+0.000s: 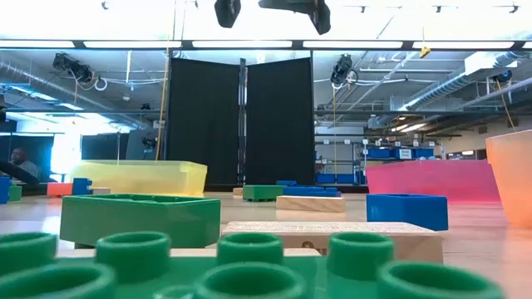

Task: Sort blocks by size

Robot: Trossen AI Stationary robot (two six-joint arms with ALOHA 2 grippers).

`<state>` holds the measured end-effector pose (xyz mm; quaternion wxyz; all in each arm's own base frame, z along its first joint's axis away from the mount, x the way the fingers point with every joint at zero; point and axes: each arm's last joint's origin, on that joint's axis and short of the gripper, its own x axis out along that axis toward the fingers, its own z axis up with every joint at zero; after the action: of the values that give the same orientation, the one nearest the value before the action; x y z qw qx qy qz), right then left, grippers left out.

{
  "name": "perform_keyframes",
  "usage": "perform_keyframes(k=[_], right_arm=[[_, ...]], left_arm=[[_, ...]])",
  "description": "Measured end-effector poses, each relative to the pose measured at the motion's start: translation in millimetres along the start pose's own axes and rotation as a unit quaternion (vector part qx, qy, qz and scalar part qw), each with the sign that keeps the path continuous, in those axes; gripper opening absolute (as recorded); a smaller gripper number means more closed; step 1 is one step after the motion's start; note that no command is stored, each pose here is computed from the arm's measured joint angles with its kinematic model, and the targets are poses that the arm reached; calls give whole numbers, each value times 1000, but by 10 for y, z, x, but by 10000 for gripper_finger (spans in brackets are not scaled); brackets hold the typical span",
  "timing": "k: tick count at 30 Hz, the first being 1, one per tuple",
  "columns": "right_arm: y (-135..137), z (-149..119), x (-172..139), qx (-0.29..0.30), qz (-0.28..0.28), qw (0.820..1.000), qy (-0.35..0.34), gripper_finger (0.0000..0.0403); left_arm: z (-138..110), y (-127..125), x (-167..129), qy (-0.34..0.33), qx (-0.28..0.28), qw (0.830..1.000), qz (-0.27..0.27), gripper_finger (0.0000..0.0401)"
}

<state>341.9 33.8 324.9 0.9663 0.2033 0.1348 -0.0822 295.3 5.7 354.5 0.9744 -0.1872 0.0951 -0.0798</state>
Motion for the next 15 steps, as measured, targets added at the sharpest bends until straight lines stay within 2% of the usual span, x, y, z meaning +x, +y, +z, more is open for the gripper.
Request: perform_keyframes(k=[8,15], right_arm=[[-3,37,2,6,6,1000,-15,203],[-42,88,-6,42,3,999,-24,202]], left_arm=[[4,-2,-1,-1,-5,1000,-1,142],[-29,11,15,8,-9,1000,2,143]])
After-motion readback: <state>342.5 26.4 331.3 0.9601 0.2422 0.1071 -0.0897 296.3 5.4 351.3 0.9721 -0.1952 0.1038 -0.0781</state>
